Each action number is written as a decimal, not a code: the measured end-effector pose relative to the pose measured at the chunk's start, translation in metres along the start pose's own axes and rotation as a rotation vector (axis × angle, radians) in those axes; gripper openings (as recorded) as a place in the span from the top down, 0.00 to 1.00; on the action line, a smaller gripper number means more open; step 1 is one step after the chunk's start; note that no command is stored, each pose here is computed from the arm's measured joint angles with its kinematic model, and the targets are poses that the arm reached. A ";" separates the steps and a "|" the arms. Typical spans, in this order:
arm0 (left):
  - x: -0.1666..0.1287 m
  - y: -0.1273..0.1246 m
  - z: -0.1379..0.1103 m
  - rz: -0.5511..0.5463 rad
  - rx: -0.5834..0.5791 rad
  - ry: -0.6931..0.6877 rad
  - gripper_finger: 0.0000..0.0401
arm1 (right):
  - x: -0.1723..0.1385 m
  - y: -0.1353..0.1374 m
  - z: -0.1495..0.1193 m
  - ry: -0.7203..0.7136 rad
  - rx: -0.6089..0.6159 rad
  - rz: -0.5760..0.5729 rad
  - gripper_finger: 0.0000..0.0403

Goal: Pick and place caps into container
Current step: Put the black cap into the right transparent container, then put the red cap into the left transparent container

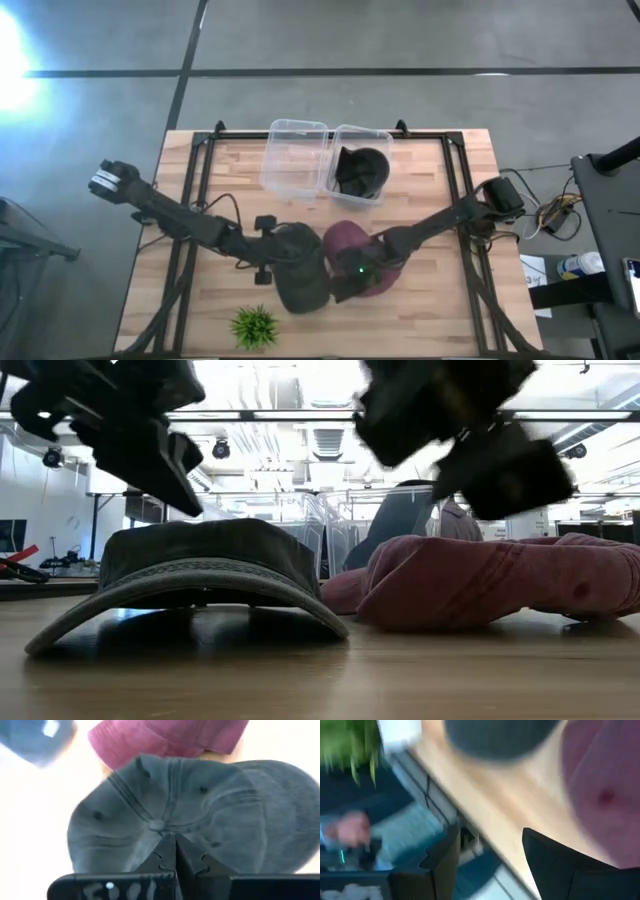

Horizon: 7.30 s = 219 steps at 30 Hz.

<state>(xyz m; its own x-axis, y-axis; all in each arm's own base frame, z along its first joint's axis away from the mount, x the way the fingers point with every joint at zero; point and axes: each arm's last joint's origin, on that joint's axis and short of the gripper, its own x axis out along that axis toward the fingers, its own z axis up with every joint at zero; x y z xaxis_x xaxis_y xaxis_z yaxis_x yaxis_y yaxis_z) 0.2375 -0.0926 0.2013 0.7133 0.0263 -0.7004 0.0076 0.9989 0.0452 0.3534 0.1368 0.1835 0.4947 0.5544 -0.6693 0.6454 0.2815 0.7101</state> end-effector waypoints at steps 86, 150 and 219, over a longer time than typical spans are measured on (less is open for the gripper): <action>-0.100 -0.006 0.075 0.143 -0.377 -0.357 1.00 | -0.268 0.028 0.005 -1.342 -0.267 -0.343 0.97; -0.098 -0.004 0.071 0.149 -0.467 -0.326 1.00 | -0.249 0.005 0.046 -0.849 -0.192 -0.507 0.50; 0.059 -0.040 0.007 0.250 -0.732 0.037 1.00 | -0.030 -0.069 -0.028 -0.786 0.013 -0.178 0.59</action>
<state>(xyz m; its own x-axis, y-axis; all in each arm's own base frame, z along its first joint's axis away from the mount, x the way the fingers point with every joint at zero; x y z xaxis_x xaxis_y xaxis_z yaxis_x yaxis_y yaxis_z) 0.2841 -0.1315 0.1637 0.6090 0.2425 -0.7552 -0.6247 0.7333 -0.2684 0.2775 0.1228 0.1609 0.6459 -0.2124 -0.7333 0.7570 0.3023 0.5793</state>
